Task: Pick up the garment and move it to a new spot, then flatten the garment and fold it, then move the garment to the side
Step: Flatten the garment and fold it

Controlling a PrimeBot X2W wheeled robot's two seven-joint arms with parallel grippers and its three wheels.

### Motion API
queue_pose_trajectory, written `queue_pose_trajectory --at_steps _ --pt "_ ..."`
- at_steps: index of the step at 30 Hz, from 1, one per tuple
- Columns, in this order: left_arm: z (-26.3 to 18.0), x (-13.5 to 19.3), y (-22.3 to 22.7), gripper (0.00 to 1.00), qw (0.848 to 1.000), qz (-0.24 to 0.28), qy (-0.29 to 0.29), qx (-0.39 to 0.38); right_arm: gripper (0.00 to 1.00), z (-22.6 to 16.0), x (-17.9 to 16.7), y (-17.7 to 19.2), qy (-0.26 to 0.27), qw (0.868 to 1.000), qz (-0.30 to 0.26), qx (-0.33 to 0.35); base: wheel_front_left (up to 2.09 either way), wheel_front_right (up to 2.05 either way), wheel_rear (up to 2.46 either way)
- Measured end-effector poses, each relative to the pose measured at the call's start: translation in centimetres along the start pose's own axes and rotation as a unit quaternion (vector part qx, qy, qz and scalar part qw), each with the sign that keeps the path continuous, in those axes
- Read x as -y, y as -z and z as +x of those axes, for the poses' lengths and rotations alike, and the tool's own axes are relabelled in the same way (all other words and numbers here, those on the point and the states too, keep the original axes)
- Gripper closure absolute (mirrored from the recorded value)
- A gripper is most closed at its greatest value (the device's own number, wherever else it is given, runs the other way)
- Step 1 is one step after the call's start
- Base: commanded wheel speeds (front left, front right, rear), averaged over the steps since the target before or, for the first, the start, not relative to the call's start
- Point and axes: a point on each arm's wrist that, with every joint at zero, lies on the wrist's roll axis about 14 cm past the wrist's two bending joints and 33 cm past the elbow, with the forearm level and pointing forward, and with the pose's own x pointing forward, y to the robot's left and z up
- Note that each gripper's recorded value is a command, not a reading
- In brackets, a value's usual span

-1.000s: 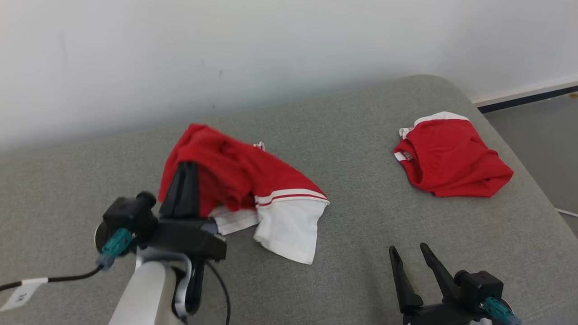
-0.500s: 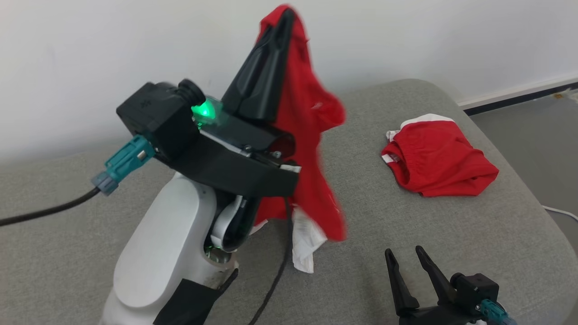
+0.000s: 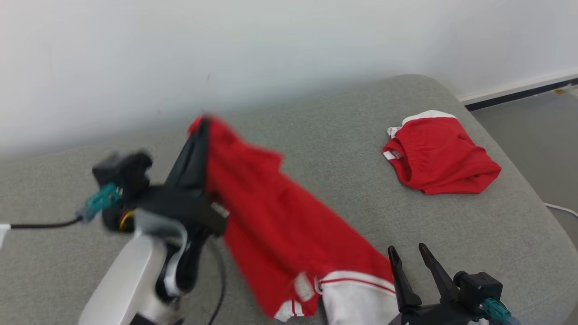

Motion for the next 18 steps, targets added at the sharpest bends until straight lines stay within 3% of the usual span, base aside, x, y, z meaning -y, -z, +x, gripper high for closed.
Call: queue_pose_trajectory --at_steps 6,11,12,13,18 --pt "-7.3 -12.7 6.3 1.0 0.976 0.067 -0.18 -0.104 0.0 0.8 -1.0 0.4 -0.016 1.0 -0.002 -0.007 0.0 0.0 0.0" --pt "-12.3 -18.1 7.0 0.98 0.952 0.07 -0.272 -0.121 0.0 1.4 -1.7 0.6 -0.027 1.0 -0.006 -0.013 0.0 0.0 0.0" --pt "-13.2 -18.9 7.0 0.22 0.947 0.073 -0.285 -0.125 0.0 1.5 -1.8 0.7 -0.03 0.999 -0.008 -0.014 0.0 0.0 0.0" --pt "-14.1 -19.7 7.1 0.0 0.942 0.075 -0.301 -0.129 0.0 1.7 -2.0 0.7 -0.034 0.999 -0.009 -0.015 0.0 0.0 0.0" --pt "-17.3 -21.9 6.3 0.0 0.926 0.092 -0.343 -0.126 0.0 2.2 -3.0 0.6 -0.049 0.999 -0.011 -0.016 0.0 0.0 0.0"
